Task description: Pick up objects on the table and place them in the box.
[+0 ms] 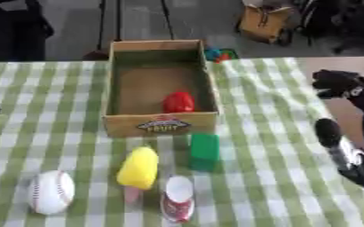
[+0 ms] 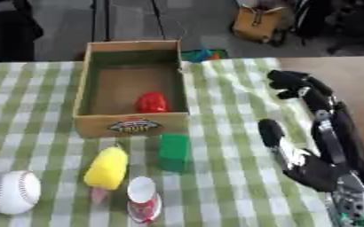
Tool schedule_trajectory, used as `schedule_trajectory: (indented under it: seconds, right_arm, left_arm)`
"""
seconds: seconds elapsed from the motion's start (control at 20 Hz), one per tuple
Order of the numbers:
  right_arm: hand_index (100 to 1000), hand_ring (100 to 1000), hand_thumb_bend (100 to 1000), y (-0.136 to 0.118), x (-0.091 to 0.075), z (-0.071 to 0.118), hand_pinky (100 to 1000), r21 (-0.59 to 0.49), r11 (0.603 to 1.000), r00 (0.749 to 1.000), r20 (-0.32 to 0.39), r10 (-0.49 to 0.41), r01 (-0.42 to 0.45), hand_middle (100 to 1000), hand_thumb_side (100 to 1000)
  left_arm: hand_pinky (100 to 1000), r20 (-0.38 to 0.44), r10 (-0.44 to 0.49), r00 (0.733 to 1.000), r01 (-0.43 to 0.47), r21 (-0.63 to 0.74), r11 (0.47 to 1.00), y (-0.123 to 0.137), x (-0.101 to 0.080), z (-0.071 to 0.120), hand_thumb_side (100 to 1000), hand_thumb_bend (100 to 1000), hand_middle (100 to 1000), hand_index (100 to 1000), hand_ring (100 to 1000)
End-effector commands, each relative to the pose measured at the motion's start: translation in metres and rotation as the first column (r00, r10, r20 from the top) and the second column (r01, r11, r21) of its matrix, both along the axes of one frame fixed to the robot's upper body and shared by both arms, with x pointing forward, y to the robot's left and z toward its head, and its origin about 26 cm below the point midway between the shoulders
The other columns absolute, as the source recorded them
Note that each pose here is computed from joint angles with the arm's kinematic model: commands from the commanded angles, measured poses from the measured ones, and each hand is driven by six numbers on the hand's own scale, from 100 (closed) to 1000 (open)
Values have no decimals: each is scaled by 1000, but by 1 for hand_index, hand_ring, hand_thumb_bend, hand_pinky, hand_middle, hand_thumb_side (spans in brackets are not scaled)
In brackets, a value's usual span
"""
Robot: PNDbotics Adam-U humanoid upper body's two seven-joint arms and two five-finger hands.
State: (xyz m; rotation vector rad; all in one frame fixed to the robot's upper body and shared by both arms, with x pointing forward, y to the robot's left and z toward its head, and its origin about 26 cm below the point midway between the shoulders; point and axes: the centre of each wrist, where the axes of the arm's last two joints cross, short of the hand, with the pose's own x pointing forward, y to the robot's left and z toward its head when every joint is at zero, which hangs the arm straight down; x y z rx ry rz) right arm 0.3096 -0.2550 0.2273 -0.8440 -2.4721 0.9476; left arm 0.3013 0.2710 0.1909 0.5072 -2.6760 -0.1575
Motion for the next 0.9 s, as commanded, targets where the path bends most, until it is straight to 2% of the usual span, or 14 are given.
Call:
schedule_trajectory:
  seconds: [0.05,0.1,0.3,0.35,0.45,0.5,0.65,0.7,0.75,0.8,0.85,0.9]
  right_arm:
    - [925,814,471,2,-3,23,766,-152,988,1000,-13,-17,15,804,850]
    - [925,814,463,5,-2,30,766,-204,979,1000,-18,-23,19,809,927]
    - [947,851,485,14,-1,45,812,-316,948,998,-42,-44,29,839,925]
    - [972,893,516,15,0,46,862,-339,940,998,-50,-49,29,873,917]
    - [972,893,516,18,4,47,862,-374,927,996,-70,-57,27,873,917]
    - [977,929,549,19,8,46,915,-391,920,994,-90,-65,25,892,875]
    - [979,947,578,25,20,40,942,-433,901,986,-147,-84,12,899,790]
    - [979,947,578,26,23,38,942,-445,896,983,-159,-87,8,899,790]
    - [985,970,634,27,25,37,970,-455,890,981,-169,-91,4,913,637]
    - [985,970,634,29,28,34,970,-483,875,975,-199,-99,-9,913,637]
    - [986,982,659,30,31,32,987,-506,862,969,-222,-108,-20,922,560]
    - [986,982,659,31,33,31,987,-534,845,962,-243,-123,-27,922,560]
  left_arm:
    - [540,17,-9,1000,9,13,1000,-1,-2,6,935,146,563,627,523]
    - [540,15,-8,1000,7,14,1000,0,-2,5,935,146,564,627,522]
    - [540,11,-10,1000,10,16,1000,0,-3,5,936,146,564,627,522]
    - [540,10,-11,1000,11,16,1000,0,-3,5,938,147,564,627,522]
    - [540,7,-13,1000,13,17,1000,-1,-3,4,938,147,564,627,522]
    - [540,6,-14,1000,14,18,1000,-1,-3,4,939,148,564,627,522]
    - [541,3,-16,1000,16,17,1000,-1,-3,4,941,149,564,627,523]
    - [541,3,-16,1000,16,17,1000,-1,-3,4,941,149,564,627,523]
    - [541,2,-17,1000,17,17,1000,-1,-3,4,941,148,564,627,523]
    - [541,1,-18,1000,18,19,1000,-1,-3,4,941,148,564,627,523]
    - [541,0,-16,1000,16,21,1000,-1,-3,4,942,148,564,627,523]
    - [541,-1,-15,1000,15,22,1000,-1,-3,4,942,148,564,627,523]
